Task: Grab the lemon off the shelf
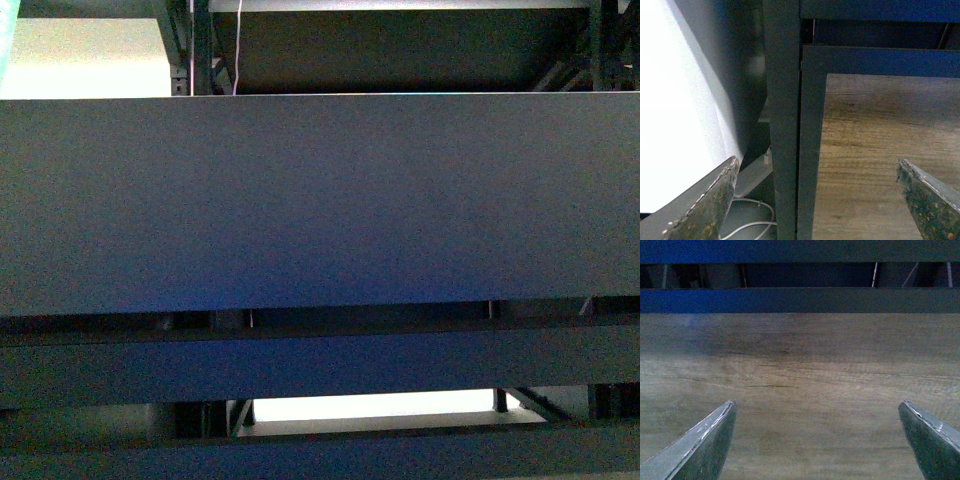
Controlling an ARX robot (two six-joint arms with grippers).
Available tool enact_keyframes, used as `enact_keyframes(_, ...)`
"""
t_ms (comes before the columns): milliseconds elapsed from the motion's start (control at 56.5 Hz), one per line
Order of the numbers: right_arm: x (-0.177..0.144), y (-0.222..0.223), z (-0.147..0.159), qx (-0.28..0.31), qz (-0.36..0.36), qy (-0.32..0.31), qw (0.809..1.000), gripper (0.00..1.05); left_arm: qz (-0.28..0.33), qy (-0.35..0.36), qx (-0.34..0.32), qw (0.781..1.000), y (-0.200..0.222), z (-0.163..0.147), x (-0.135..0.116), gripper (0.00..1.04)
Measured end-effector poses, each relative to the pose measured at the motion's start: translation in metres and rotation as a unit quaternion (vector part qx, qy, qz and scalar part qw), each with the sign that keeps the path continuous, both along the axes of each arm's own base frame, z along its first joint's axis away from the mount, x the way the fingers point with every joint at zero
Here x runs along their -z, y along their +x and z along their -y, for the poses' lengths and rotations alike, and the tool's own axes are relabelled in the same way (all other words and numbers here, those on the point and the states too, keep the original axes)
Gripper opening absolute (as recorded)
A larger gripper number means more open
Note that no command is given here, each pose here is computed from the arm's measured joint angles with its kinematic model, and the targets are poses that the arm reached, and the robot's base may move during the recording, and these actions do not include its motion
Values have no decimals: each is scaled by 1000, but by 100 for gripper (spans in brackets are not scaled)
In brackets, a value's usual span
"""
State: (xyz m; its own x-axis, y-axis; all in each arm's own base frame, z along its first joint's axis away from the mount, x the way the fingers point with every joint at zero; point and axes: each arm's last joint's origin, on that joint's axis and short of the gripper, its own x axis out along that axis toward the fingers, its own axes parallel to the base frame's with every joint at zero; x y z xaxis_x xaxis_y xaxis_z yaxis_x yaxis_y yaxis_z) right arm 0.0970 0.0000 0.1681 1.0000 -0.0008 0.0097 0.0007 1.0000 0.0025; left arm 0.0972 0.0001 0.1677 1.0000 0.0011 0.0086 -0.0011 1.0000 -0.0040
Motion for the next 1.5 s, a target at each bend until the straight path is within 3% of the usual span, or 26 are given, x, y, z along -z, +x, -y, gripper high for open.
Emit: enact_keyframes(1505, 0, 0, 0, -1, 0, 0, 1000, 97, 1, 0, 0, 1000, 0, 0, 0, 97)
